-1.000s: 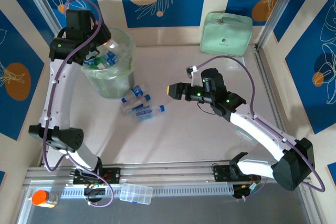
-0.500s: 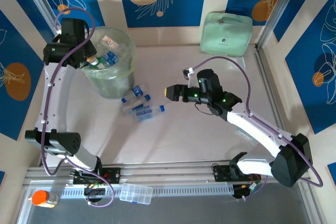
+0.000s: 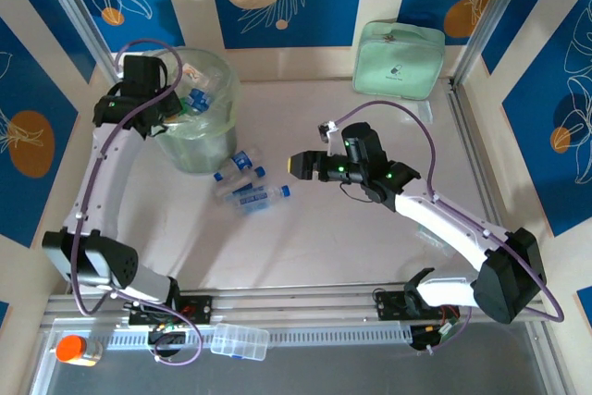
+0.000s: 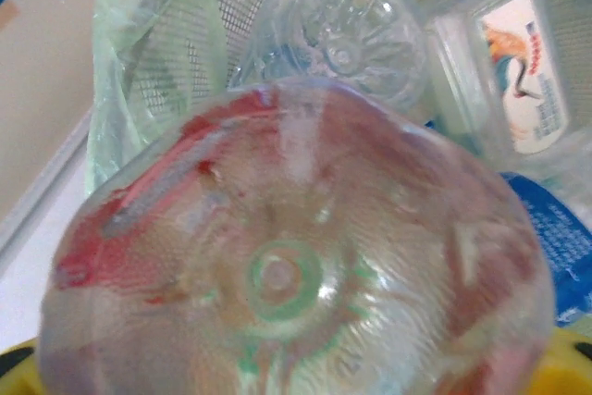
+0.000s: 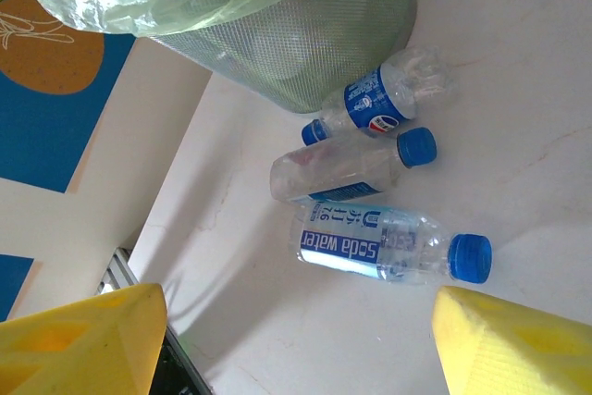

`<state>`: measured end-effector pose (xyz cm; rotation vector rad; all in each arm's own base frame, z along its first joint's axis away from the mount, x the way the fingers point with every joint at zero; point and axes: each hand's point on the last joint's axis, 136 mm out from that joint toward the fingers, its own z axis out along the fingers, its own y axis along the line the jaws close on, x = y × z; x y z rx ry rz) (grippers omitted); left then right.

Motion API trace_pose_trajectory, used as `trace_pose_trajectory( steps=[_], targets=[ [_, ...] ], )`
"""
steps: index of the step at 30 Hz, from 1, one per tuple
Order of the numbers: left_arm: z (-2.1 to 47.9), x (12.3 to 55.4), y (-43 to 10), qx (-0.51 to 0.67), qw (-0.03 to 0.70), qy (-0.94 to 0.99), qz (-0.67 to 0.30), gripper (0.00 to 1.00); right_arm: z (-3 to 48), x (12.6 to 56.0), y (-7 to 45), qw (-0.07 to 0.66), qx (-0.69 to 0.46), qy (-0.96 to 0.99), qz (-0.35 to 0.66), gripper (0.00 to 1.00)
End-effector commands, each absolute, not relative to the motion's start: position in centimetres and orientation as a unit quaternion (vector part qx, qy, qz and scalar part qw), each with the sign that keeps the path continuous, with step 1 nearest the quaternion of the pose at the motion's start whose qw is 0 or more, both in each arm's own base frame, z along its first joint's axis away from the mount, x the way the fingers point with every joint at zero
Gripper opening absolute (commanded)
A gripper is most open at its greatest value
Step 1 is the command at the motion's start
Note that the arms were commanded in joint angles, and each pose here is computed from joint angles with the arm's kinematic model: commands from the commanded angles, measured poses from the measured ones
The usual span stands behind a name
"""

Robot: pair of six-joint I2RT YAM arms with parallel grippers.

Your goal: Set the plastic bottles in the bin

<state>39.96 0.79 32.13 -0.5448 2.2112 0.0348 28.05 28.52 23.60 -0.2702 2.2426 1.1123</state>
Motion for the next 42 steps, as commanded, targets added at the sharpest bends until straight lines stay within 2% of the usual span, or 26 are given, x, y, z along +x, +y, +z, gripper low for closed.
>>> trace_pose_trajectory(
  steps=[1,6,10,15,22,30,33,35,37,42],
  targets=[
    [36.5,39.6,0.2,-0.205,0.483,0.851,-0.022,0.67,23.0,27.8,28.7,0.307,-0.112,0.848,0.416,0.76],
    [38.7,36.7,1.2,-0.245,0.506,0.826,-0.029,0.63,23.1,27.9,28.8,0.307,-0.11,0.848,0.418,0.76],
    [37.8,35.3,1.2,-0.253,0.489,0.834,-0.032,0.61,23.2,28.0,28.8,0.308,-0.11,0.848,0.418,0.76],
    [35.3,36.3,1.0,-0.243,0.472,0.847,-0.02,0.6,23.0,27.9,29.2,0.302,-0.111,0.848,0.422,0.76],
    [36.9,38.4,1.8,-0.235,0.505,0.831,0.005,0.59,23.1,27.3,29.4,0.3,-0.118,0.848,0.421,0.76],
    [36.8,39.4,1.7,-0.228,0.507,0.831,0.009,0.61,23.2,27.0,30.1,0.297,-0.126,0.847,0.422,0.76],
    [36.5,39.5,1.5,-0.223,0.505,0.834,0.009,0.66,23.2,27.1,30.3,0.295,-0.128,0.848,0.421,0.76],
    [35.8,39.6,1.5,-0.222,0.494,0.841,0.013,0.74,23.3,27.2,30.4,0.295,-0.13,0.848,0.422,0.76],
    [35.5,39.5,1.5,-0.221,0.49,0.843,0.014,0.97,23.4,27.2,30.5,0.297,-0.131,0.847,0.421,0.76],
    [37.1,39.2,1.9,-0.22,0.505,0.834,0.022,0.99,23.5,27.2,30.6,0.296,-0.133,0.847,0.422,0.76]
  ],
)
